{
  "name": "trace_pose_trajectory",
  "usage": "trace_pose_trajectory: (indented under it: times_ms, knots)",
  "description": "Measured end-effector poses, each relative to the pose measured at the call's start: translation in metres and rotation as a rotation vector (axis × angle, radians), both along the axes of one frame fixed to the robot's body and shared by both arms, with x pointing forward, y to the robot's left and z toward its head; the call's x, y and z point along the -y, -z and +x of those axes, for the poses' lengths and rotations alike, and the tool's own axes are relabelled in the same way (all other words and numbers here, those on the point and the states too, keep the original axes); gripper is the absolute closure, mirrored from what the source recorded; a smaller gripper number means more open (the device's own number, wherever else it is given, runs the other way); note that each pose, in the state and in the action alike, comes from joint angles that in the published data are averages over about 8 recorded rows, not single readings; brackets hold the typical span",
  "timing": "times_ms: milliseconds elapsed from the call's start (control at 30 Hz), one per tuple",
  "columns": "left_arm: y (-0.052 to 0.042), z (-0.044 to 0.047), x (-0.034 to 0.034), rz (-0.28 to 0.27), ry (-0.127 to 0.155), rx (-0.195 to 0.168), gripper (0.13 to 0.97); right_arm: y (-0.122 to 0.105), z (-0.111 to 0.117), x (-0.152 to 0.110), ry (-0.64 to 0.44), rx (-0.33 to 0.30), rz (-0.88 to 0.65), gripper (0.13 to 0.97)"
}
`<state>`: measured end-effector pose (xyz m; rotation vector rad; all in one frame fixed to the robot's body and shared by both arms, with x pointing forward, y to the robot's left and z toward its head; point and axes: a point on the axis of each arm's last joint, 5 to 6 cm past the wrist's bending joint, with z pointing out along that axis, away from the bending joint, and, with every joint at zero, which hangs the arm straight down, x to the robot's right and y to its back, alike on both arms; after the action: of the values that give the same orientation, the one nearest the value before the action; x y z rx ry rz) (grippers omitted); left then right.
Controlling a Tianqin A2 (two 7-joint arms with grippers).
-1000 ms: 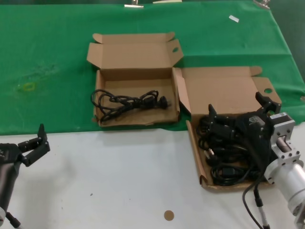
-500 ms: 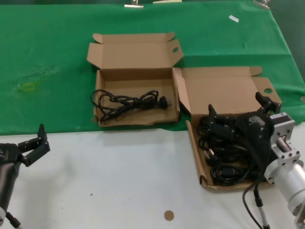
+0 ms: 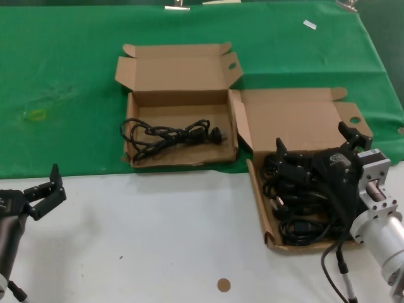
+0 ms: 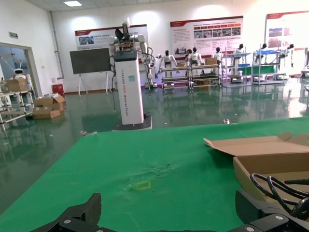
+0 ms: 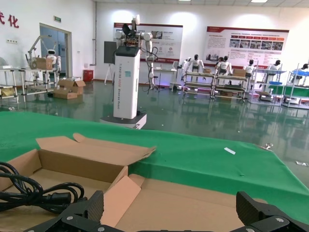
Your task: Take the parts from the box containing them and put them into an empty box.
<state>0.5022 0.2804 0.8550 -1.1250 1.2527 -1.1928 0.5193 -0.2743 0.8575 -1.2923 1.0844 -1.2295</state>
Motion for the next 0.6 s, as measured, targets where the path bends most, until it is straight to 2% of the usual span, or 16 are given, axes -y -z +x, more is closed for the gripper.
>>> trace_pose_trajectory:
  times_ms: [600]
  knots:
    - [0.0000,0.0000,0.0000,0.000,0.000,0.000,0.132,0.0000,0.0000,0.0000,0.000,0.000,0.000,0.130]
